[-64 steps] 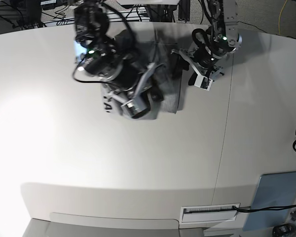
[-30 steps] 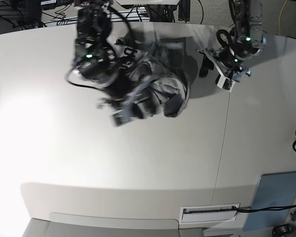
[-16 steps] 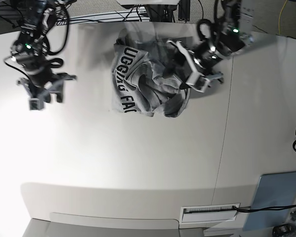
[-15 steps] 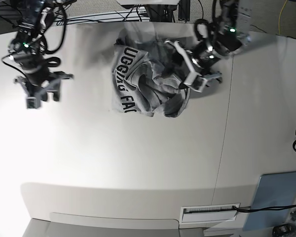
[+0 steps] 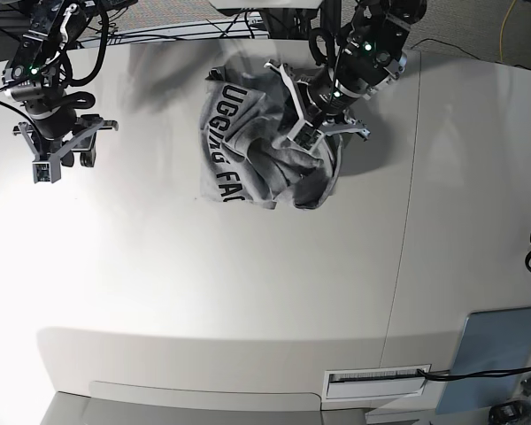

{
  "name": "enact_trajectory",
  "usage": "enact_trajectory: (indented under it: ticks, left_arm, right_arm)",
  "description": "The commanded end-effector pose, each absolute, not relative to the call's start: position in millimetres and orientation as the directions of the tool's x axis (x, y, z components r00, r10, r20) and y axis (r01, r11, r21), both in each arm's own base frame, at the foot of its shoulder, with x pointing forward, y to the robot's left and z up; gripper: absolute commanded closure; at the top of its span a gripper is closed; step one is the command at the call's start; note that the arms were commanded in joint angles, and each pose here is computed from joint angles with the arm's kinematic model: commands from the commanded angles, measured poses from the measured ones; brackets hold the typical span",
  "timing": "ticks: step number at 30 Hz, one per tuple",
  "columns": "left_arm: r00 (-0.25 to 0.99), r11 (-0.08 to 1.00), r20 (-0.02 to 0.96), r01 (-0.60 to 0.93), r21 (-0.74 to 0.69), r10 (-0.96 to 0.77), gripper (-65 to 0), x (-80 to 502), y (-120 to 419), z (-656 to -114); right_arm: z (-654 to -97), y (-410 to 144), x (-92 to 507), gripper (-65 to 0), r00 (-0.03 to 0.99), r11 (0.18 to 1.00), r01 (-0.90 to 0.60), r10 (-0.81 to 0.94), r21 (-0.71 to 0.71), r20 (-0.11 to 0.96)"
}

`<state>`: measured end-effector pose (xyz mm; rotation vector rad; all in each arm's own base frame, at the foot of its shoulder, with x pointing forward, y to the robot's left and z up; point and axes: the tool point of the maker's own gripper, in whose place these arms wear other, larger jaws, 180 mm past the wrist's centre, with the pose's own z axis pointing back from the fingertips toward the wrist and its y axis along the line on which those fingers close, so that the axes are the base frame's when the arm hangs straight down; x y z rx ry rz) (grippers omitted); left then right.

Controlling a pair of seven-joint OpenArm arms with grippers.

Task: Fold the T-shirt properly
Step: 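Press and tuck the loose fabric flat with the left gripper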

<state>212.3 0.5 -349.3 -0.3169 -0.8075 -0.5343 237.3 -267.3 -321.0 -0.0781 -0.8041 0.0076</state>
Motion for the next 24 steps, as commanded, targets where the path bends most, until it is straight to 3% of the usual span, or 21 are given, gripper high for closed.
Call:
enact_trajectory:
  ticks: [1,9,19,21,24]
  left_arm:
    - [0.547,0.840,0.782,0.539,-0.056,-0.299,-2.4,218.9,5.9,-332.6]
    - [0.552,0.855,0.762,0.518,0.004,-0.338,-2.4,185.2,59.7,-303.8]
    - [0.649,0.864,0.688,0.500,-0.066,-0.323,-2.6,144.9,101.0,-325.2]
    - [0.670,0.867,0.670,0.492,-0.080,-0.319,-7.0,141.8,103.1,-334.2]
    - [0.694,0.870,0.642,0.486,-0.082,-0.327,-23.0,138.0,107.8,-346.5]
  right_arm:
    - [-307.9,-269.5,244.3,-22.9,0.656,0.996,0.017,0.057,-0.090,0.752]
    - [-304.6,-269.1,247.1,-22.9,0.638,0.996,0.017,0.059,-0.090,0.768]
    - [-304.8,-269.1,247.0,-22.9,0.639,0.996,0.017,0.059,-0.090,0.767]
    - [-305.1,-269.1,246.7,-22.9,0.641,0.996,0.017,0.059,-0.090,0.766]
    - [-305.2,-269.3,246.6,-22.9,0.641,0.996,0.017,0.059,-0.091,0.765]
